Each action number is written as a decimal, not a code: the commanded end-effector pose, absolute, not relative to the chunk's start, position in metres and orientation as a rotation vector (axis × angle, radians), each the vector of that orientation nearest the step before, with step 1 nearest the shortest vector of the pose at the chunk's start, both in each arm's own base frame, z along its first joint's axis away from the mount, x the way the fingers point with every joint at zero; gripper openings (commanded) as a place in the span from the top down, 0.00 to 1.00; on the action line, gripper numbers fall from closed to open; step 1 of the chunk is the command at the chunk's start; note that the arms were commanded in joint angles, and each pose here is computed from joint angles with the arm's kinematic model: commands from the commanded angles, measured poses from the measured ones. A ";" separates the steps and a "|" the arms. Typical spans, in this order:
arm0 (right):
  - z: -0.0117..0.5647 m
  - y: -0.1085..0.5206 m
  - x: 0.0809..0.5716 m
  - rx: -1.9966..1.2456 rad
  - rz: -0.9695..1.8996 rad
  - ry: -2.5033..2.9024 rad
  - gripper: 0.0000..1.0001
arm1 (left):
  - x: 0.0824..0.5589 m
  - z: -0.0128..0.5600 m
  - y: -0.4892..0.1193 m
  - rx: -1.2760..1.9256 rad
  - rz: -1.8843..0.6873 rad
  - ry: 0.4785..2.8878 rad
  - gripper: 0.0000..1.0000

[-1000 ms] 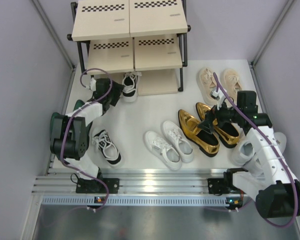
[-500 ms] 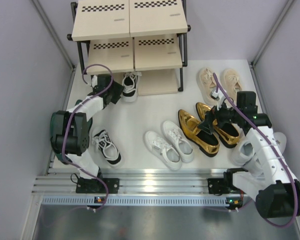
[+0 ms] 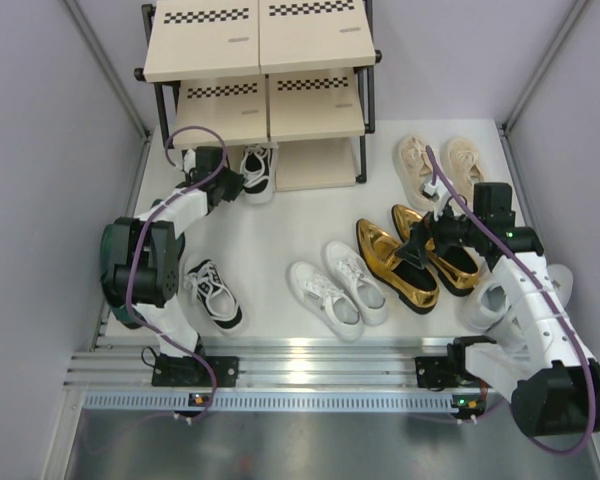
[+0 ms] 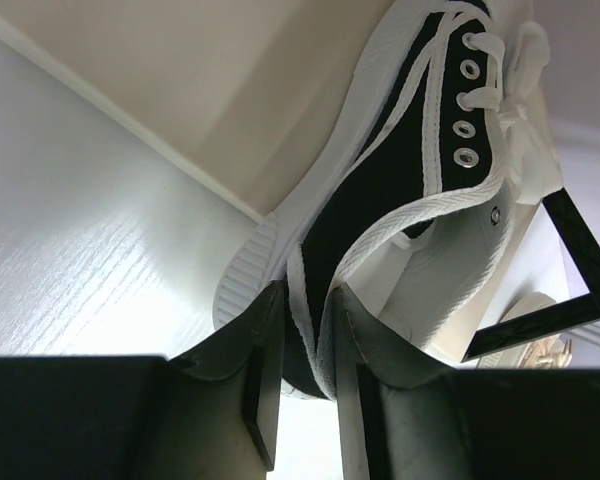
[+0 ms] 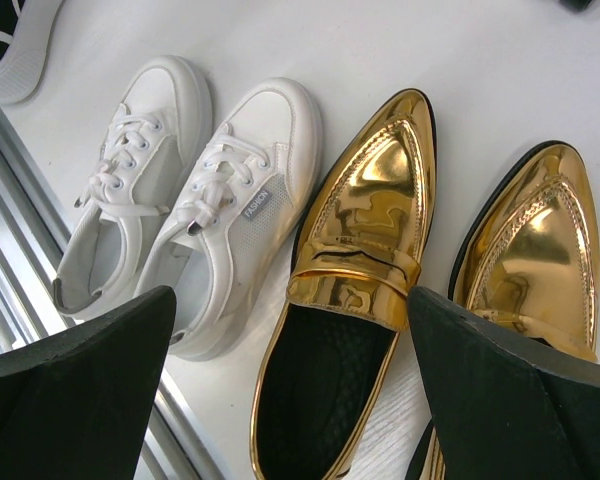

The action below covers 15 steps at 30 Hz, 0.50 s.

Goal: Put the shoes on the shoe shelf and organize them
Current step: Adjust the shoe at the shoe shelf.

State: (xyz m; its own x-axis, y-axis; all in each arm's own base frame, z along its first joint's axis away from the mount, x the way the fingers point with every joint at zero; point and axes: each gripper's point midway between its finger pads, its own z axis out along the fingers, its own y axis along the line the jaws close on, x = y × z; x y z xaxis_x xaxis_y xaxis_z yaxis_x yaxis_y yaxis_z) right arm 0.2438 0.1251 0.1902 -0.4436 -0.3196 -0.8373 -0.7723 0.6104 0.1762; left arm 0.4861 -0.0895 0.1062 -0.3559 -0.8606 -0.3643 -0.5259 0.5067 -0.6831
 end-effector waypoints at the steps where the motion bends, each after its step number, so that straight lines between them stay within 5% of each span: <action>1: 0.196 0.125 0.245 -0.877 0.701 1.986 0.01 | 0.503 0.150 -0.087 -1.063 -0.627 1.935 0.72; 11: 0.195 0.125 0.245 -0.873 0.701 1.989 0.01 | 0.506 0.162 -0.080 -1.066 -0.608 1.879 0.78; 15: 0.195 0.124 0.245 -0.872 0.700 1.988 0.01 | 0.509 0.176 -0.080 -1.028 -0.636 1.820 0.94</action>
